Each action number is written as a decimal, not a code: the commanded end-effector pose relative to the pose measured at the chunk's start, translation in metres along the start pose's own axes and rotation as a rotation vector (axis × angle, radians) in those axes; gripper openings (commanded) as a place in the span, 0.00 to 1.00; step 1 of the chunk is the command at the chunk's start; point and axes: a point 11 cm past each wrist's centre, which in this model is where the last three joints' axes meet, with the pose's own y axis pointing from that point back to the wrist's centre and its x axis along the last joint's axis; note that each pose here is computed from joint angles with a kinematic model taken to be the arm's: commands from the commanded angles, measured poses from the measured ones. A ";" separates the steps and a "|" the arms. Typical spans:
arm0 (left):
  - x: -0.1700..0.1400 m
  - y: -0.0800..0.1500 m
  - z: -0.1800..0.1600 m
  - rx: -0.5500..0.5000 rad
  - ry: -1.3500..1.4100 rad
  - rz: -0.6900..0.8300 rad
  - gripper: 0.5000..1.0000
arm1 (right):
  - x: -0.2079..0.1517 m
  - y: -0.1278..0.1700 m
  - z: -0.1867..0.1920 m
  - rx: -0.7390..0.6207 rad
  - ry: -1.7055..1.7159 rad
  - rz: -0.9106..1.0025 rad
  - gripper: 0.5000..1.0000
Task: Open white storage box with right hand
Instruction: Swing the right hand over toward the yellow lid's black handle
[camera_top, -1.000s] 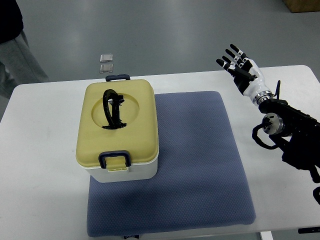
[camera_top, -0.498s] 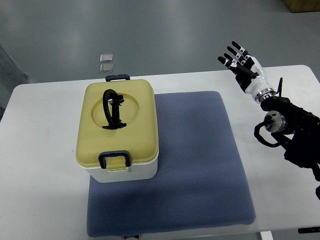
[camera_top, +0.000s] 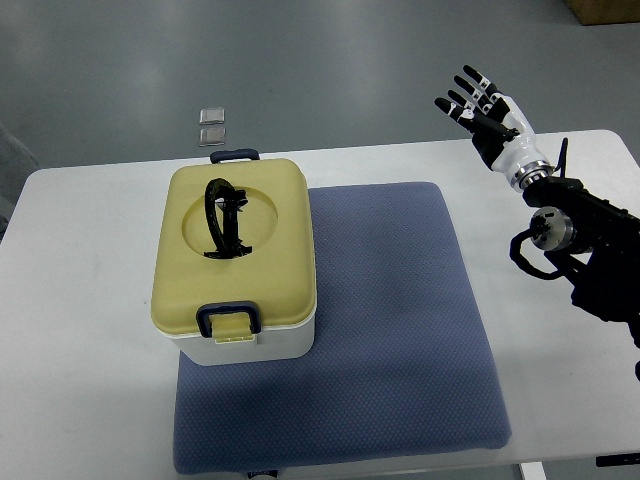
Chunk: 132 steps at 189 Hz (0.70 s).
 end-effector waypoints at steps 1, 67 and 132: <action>0.000 0.000 0.000 0.000 0.001 0.000 1.00 | -0.006 -0.013 -0.028 0.027 0.076 -0.040 0.86; 0.000 0.000 0.000 0.000 -0.001 0.000 1.00 | -0.033 -0.032 -0.069 0.026 0.330 -0.186 0.86; 0.000 0.000 0.000 0.000 0.001 0.000 1.00 | -0.111 -0.028 -0.066 -0.002 0.855 -0.589 0.86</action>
